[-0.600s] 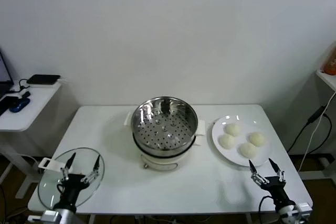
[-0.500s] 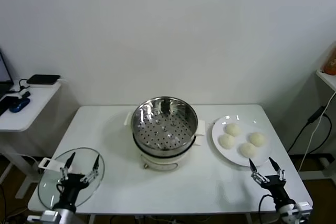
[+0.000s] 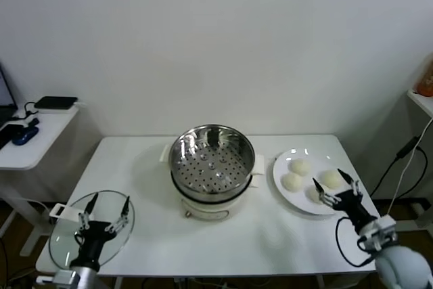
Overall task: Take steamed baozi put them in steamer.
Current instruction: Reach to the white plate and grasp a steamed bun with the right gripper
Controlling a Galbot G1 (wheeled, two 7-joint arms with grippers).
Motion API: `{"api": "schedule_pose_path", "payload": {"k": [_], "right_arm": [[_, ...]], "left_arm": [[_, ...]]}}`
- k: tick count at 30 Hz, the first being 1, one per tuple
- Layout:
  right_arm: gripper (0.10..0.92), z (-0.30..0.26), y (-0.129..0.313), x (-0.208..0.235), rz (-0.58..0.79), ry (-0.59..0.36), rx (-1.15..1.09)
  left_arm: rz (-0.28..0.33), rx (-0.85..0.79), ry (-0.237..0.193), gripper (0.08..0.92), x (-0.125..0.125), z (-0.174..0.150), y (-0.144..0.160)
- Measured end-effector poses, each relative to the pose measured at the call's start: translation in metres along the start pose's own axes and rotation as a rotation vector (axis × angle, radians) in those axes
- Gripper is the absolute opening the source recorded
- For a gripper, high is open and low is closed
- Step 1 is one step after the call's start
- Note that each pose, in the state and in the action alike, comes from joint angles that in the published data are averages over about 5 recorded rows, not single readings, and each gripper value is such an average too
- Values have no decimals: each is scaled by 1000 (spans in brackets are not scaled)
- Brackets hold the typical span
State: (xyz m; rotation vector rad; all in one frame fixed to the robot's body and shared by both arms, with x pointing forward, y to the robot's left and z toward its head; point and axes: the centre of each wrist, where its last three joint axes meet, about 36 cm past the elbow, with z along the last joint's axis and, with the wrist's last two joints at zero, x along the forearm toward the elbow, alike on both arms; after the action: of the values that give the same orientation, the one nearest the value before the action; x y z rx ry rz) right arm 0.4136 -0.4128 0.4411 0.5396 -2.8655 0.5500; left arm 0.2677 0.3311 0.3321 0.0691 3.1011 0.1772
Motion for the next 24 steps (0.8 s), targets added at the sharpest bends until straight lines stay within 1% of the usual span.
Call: {"api": "schedule_pose_path", "payload": {"k": [7,14,17,24], "right_arm": [[823,-59,-48,-38,-170,94,184],[823,-99,-88,-80,-374,192,349],[823,-111,-104,-101,-466,221,419],[823,-138,-132,-154,-672,299,599]], "left_arm": [[8,12,-10,823,1,3,-8],[12,22,-21,823,-1,0,-14],[14,22,-19,823,-1,0,-15],[19,19,-1,823,0,1,-15]]}}
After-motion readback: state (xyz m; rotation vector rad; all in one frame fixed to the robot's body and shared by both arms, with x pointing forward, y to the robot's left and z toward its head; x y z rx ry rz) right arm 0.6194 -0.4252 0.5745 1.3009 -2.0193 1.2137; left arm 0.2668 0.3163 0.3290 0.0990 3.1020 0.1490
